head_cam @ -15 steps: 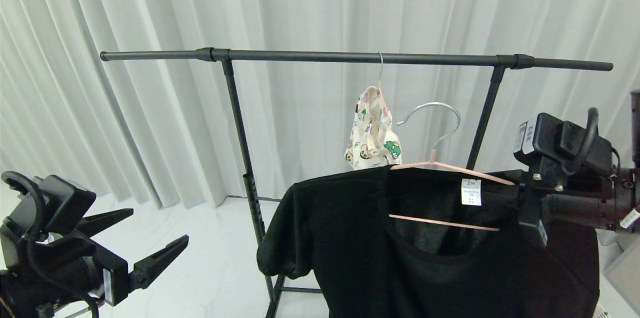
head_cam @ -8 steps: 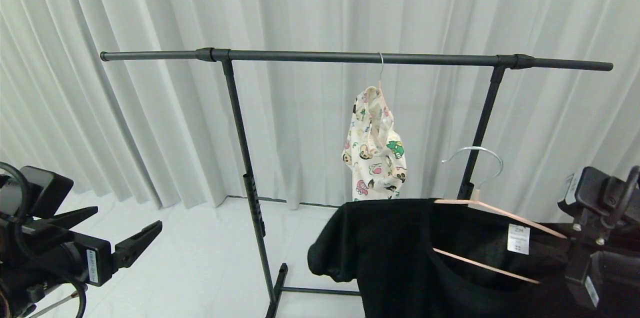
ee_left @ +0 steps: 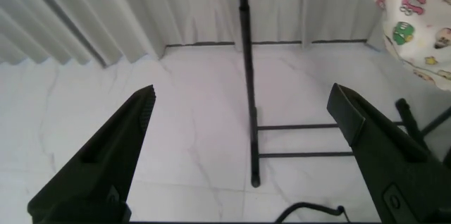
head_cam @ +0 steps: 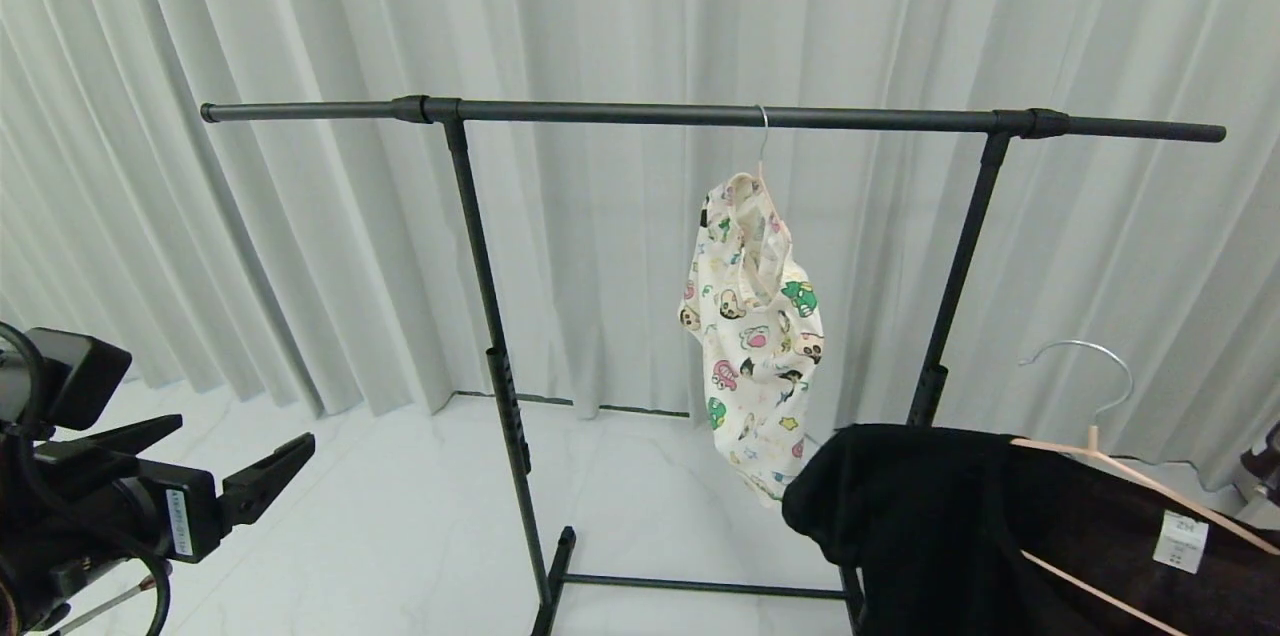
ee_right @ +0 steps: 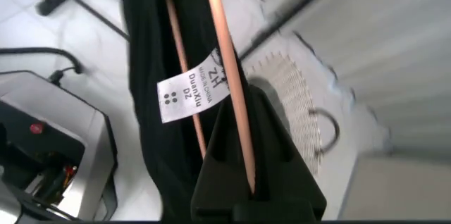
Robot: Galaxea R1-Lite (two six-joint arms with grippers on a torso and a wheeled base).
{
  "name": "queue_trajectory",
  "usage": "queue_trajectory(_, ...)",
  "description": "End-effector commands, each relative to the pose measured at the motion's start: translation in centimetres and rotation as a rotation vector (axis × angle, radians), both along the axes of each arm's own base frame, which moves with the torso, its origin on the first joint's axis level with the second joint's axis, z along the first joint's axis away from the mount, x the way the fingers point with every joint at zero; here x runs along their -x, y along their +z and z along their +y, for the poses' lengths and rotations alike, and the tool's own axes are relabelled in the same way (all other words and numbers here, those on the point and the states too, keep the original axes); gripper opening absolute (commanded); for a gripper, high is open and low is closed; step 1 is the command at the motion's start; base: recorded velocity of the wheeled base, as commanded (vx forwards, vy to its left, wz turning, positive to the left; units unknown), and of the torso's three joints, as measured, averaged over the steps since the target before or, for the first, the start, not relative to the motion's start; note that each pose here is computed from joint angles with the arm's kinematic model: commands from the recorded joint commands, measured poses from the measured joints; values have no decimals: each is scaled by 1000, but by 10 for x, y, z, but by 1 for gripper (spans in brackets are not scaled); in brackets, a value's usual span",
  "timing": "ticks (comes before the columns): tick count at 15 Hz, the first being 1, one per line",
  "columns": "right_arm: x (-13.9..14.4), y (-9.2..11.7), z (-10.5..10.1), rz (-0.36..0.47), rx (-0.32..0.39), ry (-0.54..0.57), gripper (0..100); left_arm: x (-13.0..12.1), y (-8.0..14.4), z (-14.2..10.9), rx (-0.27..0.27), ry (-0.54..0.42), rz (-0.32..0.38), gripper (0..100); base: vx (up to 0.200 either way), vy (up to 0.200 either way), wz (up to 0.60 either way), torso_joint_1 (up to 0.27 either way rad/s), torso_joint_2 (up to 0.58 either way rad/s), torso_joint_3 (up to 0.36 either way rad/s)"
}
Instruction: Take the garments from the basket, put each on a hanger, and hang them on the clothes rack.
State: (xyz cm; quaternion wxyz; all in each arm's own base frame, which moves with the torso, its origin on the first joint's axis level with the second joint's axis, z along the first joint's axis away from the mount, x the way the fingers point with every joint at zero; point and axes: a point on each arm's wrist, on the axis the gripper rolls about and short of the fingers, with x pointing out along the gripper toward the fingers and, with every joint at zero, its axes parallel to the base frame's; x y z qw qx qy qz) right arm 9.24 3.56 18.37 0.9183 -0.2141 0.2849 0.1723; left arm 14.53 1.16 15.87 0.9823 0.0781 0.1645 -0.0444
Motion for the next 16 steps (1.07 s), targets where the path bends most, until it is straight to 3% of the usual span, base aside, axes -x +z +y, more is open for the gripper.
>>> queue_trajectory(1, 10, 2, -11, -19, 3, -82, 0, -3, 2, 1, -7, 18, -4, 100, 0, 0, 0, 0, 0, 0)
queue_trajectory(8, 13, 2, -20, -9, -59, -246, 0, -3, 7, 4, -70, 182, -21, 100, 0, 0, 0, 0, 0, 0)
queue_trajectory(11, 1, -2, -23, 33, -43, -372, 0, 1, 9, -2, -71, 151, -41, 100, 0, 0, 0, 0, 0, 0)
queue_trajectory(14, -17, -3, -20, 33, -130, -436, 0, 6, 2, -10, -81, 124, -21, 100, 0, 0, 0, 0, 0, 0)
queue_trajectory(16, -24, -6, -18, 51, -136, -441, 0, 8, -2, -14, -84, 105, -8, 100, 0, 0, 0, 0, 0, 0)
